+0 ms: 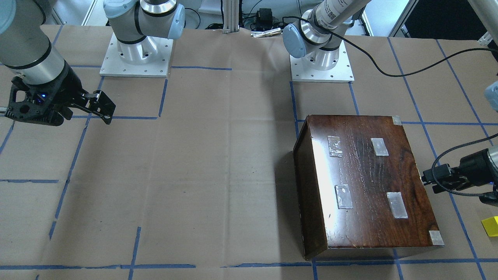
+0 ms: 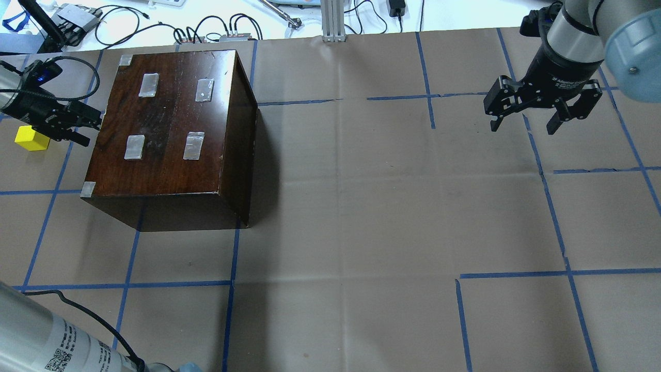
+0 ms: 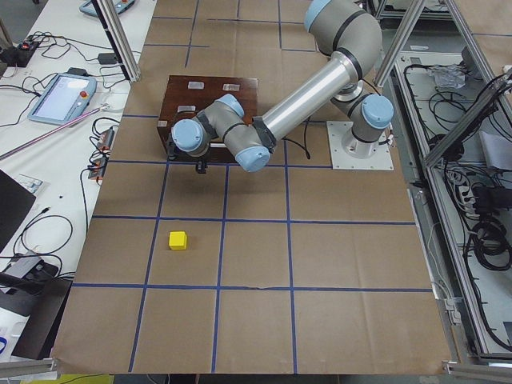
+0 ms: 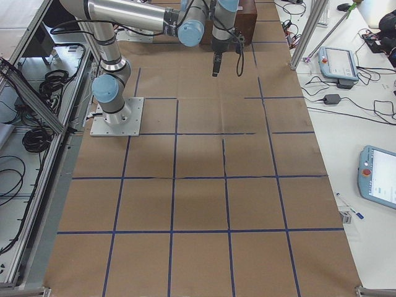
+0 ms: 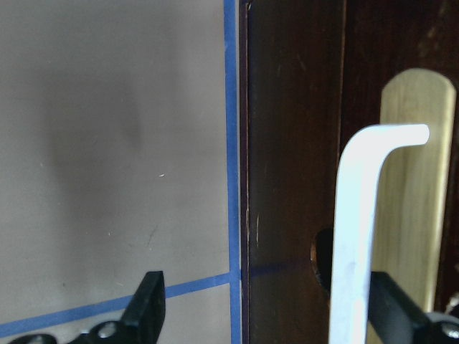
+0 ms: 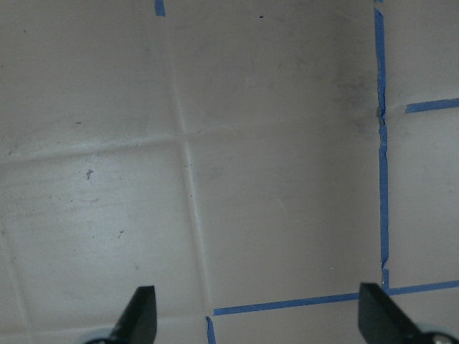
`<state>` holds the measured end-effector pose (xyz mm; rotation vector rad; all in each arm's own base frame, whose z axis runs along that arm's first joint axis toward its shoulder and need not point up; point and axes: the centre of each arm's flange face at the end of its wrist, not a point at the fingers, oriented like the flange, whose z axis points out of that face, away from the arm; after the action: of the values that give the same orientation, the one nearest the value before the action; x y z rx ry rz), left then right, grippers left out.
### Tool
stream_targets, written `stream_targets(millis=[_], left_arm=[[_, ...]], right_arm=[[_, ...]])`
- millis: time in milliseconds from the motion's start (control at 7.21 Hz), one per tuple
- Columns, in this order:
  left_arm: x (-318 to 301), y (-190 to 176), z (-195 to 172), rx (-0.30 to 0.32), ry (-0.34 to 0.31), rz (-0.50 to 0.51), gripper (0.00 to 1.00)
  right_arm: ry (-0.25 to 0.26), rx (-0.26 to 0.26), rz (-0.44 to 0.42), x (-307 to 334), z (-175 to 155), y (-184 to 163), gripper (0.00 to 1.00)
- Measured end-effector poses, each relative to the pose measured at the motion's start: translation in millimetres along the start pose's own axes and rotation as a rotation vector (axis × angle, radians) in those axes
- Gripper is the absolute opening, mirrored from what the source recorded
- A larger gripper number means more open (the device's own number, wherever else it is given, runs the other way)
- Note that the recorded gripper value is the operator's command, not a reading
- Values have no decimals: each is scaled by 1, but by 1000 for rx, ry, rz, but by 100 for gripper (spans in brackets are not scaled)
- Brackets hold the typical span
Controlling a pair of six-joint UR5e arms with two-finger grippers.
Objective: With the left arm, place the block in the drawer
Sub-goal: 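Close the left gripper on the white drawer handle, then pull the drawer open with the left gripper, away from the cabinet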
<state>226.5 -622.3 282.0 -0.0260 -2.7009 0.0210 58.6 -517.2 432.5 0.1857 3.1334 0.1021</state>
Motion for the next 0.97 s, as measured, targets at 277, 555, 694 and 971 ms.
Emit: stream_targets(millis=[277, 555, 694, 971], left_arm=[[-2, 0, 0, -2, -8, 4, 98], [-5, 3, 0, -25, -39, 5, 98], [-7, 4, -1, -39, -60, 6, 98], [-14, 4, -6, -63, -106, 5, 98]], right_arm=[[0, 0, 1, 0, 0, 0, 100], [0, 0, 0, 0, 0, 0, 100], [0, 0, 0, 0, 0, 0, 100], [0, 0, 0, 0, 0, 0, 100]])
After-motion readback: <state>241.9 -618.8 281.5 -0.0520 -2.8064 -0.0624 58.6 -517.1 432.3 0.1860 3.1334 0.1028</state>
